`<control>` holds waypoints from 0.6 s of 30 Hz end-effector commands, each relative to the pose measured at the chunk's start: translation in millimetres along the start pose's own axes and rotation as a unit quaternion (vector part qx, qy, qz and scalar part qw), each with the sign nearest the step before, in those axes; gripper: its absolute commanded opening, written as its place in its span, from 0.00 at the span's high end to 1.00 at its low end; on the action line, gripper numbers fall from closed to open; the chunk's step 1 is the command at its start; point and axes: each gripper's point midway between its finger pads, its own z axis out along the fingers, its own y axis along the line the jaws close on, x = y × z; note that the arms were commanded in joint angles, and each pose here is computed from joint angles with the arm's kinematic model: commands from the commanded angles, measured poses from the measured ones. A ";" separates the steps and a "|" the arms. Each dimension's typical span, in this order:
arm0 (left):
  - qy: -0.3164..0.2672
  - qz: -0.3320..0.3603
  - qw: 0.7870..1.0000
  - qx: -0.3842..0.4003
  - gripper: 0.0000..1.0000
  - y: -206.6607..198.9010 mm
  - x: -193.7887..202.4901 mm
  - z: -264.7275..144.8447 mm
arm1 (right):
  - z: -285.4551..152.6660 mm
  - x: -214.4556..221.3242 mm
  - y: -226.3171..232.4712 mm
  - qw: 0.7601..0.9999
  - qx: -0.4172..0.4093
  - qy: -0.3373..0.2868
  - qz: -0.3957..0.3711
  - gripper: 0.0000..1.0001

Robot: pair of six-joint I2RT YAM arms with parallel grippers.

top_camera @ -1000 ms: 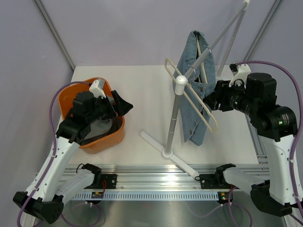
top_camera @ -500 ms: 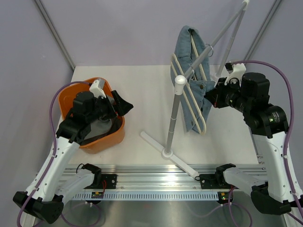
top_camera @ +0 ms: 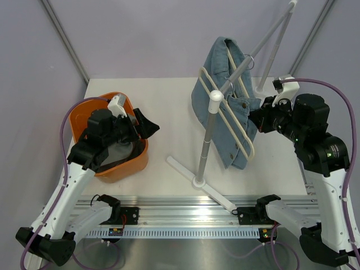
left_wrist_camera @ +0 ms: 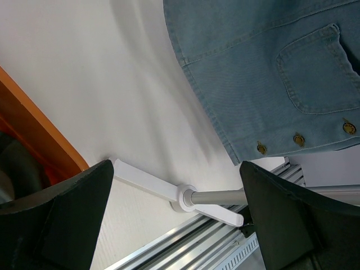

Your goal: Remove the skirt from the hanger

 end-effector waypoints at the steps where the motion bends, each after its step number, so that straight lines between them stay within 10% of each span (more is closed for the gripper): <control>1: -0.017 0.013 0.999 0.039 0.01 -19.8 -10.1 -7.5 | -13.6 -48.0 4.4 0.995 -0.001 -0.094 -0.024 1.00; 18: -0.006 0.007 0.999 0.052 0.01 -23.7 -5.2 -8.0 | -37.8 -88.4 11.1 0.983 -0.003 -0.181 -0.012 1.00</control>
